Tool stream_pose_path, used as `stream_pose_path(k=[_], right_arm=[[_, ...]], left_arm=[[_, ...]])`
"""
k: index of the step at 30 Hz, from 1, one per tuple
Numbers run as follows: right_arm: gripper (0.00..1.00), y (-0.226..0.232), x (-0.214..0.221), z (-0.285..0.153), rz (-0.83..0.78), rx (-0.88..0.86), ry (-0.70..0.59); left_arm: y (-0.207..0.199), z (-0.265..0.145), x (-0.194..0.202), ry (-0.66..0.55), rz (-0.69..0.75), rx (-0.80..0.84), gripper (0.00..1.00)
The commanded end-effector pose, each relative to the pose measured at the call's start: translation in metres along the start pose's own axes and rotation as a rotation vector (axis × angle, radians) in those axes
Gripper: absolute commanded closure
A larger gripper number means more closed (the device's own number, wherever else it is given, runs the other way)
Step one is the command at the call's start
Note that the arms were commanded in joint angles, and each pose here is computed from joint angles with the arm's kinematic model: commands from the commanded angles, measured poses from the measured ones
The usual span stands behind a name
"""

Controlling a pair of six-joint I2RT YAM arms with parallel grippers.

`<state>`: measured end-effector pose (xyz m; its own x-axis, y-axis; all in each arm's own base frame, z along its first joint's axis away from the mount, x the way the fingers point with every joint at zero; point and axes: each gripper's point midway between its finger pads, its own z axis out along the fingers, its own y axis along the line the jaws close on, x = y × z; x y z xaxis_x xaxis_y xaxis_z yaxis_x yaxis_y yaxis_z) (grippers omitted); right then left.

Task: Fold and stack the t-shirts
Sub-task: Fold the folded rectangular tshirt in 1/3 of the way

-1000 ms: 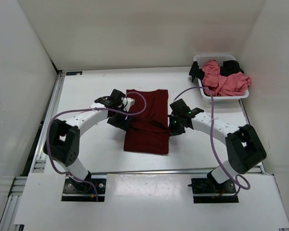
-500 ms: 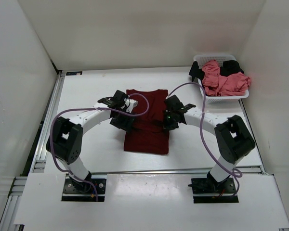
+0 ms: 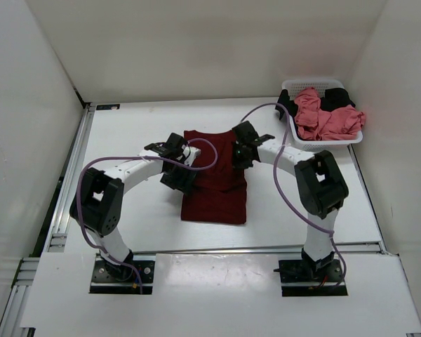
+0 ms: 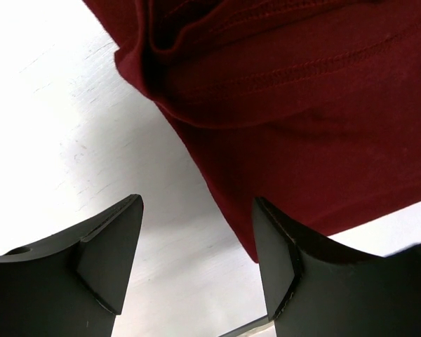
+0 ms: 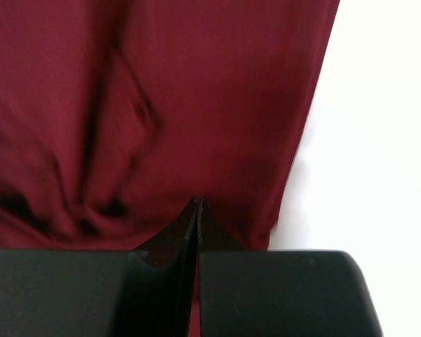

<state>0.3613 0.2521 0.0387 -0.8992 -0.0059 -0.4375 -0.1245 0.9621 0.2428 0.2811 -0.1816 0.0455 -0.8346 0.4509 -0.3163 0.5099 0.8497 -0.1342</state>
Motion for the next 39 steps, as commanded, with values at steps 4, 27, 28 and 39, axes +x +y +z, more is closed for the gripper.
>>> stream_pose_path(k=[4, 27, 28, 39], right_arm=[[0.99, 0.002, -0.045, -0.004, -0.013, -0.01, -0.084], [0.51, 0.026, 0.044, -0.059, -0.99, -0.111, 0.083], [0.5, 0.03, 0.05, -0.06, -1.011, -0.13, 0.095], [0.47, 0.04, 0.073, -0.043, -1.123, -0.129, 0.165]], left_arm=[[0.003, -0.003, -0.006, -0.029, 0.01, -0.02, 0.25], [0.042, -0.017, -0.014, -0.068, -0.083, -0.086, 0.25], [0.041, -0.018, -0.011, -0.068, -0.083, -0.086, 0.25], [0.045, -0.016, -0.01, -0.06, -0.095, -0.089, 0.25]])
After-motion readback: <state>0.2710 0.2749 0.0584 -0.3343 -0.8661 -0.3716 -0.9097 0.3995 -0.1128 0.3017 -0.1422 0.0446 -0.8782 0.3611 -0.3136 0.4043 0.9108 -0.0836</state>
